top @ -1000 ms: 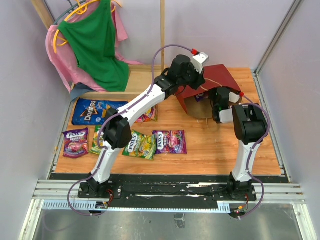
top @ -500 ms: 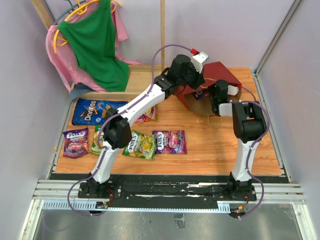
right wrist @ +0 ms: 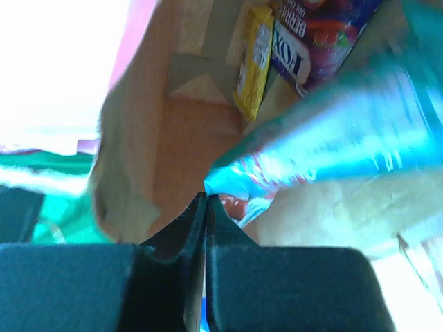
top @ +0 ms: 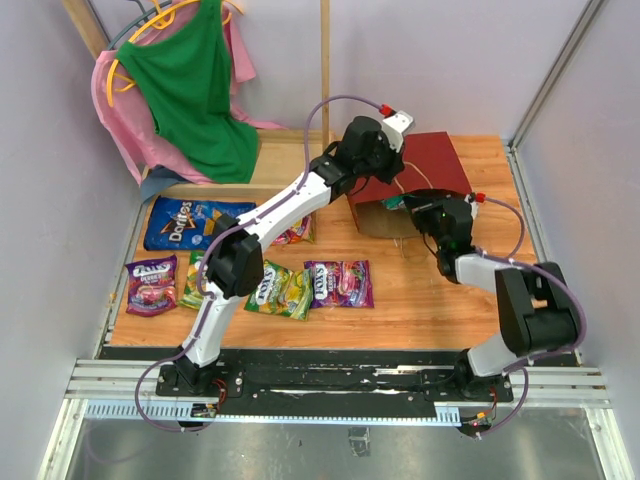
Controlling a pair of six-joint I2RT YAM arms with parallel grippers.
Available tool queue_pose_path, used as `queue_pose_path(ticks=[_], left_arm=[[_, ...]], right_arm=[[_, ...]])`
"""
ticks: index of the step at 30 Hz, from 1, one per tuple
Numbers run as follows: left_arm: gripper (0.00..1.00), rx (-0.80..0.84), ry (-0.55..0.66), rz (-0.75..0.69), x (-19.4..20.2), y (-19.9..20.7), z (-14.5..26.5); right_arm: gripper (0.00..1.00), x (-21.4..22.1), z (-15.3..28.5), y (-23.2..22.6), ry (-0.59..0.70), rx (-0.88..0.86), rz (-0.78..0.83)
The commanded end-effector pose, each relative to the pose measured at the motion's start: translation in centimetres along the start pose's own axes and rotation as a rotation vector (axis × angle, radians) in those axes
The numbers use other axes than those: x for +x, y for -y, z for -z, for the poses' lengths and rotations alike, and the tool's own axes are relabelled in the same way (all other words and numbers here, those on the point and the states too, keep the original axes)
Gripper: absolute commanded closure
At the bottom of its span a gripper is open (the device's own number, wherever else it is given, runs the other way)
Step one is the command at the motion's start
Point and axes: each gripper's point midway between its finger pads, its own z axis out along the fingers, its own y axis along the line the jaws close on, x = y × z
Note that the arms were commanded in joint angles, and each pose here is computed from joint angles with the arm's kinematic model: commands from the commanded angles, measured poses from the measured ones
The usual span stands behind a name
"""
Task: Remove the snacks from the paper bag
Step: Take out the snack from the paper bag, then place the snack at the center of the board.
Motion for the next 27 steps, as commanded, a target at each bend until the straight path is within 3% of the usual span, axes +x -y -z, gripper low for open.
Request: queue_pose_path(ticks=[1, 7, 13, 17, 27], left_arm=[[0.95, -0.036, 0.077, -0.002, -2.3, -1.1, 0.9], [0.95, -0.055, 0.096, -0.005, -2.7, -1.5, 1.4], [0.95, -0.085, 0.096, -0.021, -2.8, -2.3, 1.7], [0.96, -0.126, 0.091, -0.044, -2.6, -3.0, 2.2], [0.97, -0.222, 0.071, -0.080, -1.8, -4.6, 3.8]], right_arm=[[0.99, 3.5, 3.7, -1.3, -0.154, -0.029, 0.083], [0.99, 3.4, 9.1, -2.1, -0.201, 0.060, 0.166], [0.99, -1.1, 16.2, -0.9, -0.043, 0.205, 0.348], [0.99, -4.4, 19.7, -0.3, 0.048, 0.242, 0.379], [0.99, -11.6, 20.7, -3.0, 0.284, 0.266, 0.370]])
